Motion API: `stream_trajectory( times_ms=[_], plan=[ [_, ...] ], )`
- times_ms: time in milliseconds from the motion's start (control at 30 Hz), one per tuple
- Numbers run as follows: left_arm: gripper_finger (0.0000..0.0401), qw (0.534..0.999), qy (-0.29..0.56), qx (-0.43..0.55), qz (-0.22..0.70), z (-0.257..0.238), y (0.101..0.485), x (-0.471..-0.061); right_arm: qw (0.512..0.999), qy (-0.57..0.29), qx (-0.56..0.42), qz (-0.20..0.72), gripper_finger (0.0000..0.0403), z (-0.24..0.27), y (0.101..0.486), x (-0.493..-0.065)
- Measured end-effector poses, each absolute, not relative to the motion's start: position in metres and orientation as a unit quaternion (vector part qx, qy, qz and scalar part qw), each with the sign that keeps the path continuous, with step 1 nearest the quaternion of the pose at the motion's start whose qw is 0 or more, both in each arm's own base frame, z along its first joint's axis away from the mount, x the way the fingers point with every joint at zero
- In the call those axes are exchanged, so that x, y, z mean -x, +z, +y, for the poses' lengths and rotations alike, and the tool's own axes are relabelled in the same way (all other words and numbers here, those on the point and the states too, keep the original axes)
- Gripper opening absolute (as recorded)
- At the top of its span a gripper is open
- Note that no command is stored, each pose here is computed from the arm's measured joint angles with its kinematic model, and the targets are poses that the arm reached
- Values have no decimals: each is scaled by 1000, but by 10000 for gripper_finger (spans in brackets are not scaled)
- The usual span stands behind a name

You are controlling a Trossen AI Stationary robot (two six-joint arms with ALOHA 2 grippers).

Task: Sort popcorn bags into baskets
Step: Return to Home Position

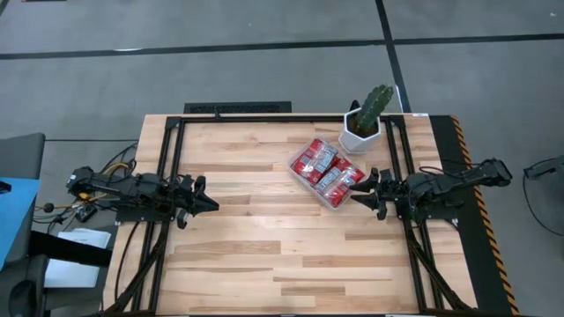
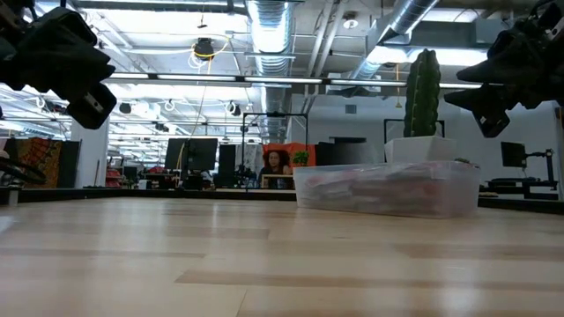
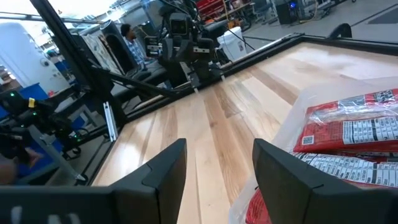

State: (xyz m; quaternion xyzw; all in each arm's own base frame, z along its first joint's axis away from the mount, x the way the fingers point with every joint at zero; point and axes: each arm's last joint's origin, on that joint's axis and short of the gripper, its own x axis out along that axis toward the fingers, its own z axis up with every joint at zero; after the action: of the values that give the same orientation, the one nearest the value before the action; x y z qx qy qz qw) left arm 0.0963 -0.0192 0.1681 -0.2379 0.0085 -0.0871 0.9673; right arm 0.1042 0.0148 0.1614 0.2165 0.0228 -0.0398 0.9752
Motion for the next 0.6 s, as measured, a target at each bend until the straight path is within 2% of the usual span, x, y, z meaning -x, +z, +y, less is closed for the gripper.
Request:
stream_trajectory(
  times_ms=[600],
  plan=[
    [43,967,-87,238,9,-19,168,-96,975,-41,-217,26,203,15,161,-104]
  ],
)
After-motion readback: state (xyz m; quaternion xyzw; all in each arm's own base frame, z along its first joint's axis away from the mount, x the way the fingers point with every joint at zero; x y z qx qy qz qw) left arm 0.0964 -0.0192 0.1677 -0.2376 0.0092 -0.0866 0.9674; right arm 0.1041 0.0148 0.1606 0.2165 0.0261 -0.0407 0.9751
